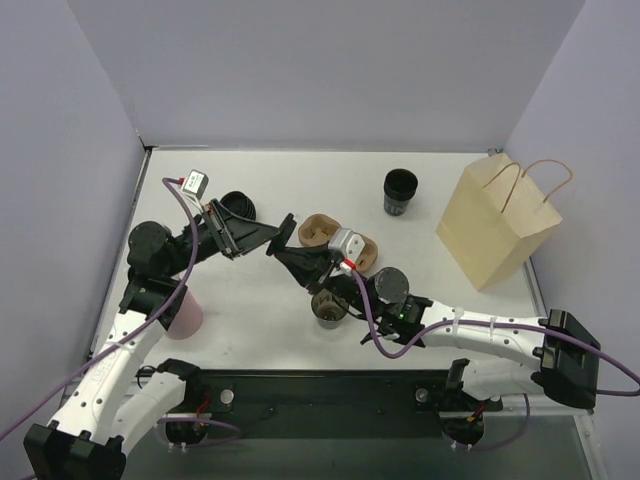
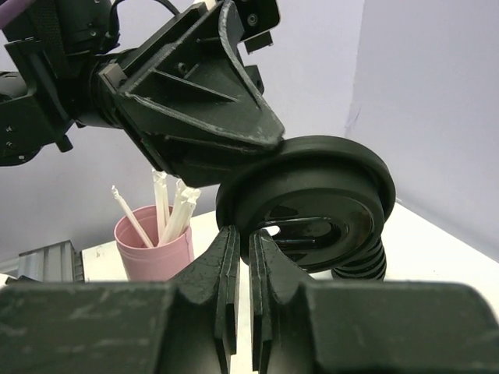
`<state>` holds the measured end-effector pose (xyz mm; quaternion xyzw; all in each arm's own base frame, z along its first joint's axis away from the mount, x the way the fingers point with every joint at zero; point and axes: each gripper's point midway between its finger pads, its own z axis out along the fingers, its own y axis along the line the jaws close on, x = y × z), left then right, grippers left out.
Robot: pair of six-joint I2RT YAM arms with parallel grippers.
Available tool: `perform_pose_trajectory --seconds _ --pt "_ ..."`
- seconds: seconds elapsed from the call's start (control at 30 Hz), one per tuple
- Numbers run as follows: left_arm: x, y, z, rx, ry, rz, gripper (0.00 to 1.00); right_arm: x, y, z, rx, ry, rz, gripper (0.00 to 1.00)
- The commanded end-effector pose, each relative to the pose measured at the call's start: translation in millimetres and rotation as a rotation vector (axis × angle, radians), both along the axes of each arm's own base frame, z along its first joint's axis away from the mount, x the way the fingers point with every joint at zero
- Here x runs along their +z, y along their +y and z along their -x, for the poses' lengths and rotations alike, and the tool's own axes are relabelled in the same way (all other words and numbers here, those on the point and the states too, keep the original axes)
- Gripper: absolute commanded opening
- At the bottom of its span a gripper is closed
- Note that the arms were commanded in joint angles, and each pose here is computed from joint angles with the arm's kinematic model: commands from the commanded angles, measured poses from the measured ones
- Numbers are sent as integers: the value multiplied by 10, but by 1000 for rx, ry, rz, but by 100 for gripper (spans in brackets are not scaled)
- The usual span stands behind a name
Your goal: Pack the takeout coffee
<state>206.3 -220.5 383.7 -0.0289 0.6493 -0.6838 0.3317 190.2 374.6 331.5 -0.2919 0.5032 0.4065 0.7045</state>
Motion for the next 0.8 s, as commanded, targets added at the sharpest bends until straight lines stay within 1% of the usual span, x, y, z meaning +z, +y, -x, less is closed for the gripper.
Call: perform_pose_trajectory --seconds 0.0,0.03,0.07,0.1,0.13,0.17,0.2,0.23,0.27,0.3,0.33,0.37,0.4,0.43,0.47,0.5,0.53,0.57,0.6,0.67,0.7,0.77 --pt "36 20 9 23 -61 -7 44 302 -146 46 -13 4 -81 0" --pt "55 31 4 33 -66 -14 51 318 -231 28 -41 24 -71 0" --pt "46 44 -13 47 -93 -39 55 272 -287 -11 -70 88 -62 0" --pt "-22 58 -48 62 -69 -69 63 49 -308 -22 -85 193 28 0" --pt "97 92 -67 92 -102 -85 71 74 -404 14 -95 231 46 0" --pt "59 116 -128 122 -145 -145 80 -5 -465 19 -113 276 94 0" --pt "-79 150 -156 139 -86 -211 87 -369 -587 51 -160 364 245 0" --pt "-102 209 -238 192 -91 -258 95 -268 -670 79 -175 408 247 0" --pt "9 270 -273 229 -184 -330 97 -361 -736 114 -189 447 300 0" --pt "-153 333 -276 245 -132 -410 97 -657 -904 196 -221 511 448 0" --pt "-182 399 -314 279 -142 -466 97 -622 -972 204 -256 558 460 0" --pt "-127 522 -382 345 -208 -550 97 -670 -1046 224 -283 597 498 0" --pt "-263 606 -382 361 -177 -621 97 -877 -1263 286 -337 653 616 0" --pt "-289 668 -385 379 -193 -667 97 -967 -1326 288 -377 689 666 0" --pt "-306 780 -403 422 -234 -735 97 -869 -1331 306 -379 710 668 0" --pt "-387 839 -371 425 -227 -781 97 -969 -1440 371 -395 741 748 0" --pt "-412 884 -347 433 -240 -811 97 -1018 -1420 372 -403 759 791 0" --pt "-425 981 -315 464 -259 -855 97 -959 -1385 398 -392 783 791 0" --pt "-488 1036 -253 464 -238 -886 97 -1050 -1400 424 -402 808 854 0" --pt "-477 1117 -140 483 -263 -910 97 -1105 -1349 475 -384 846 903 0" --pt "-518 1162 -85 490 -252 -926 97 -1071 -1344 488 -388 863 921 0" --pt "-476 1223 49 512 -274 -924 97 -1205 -1260 494 -397 899 998 0"
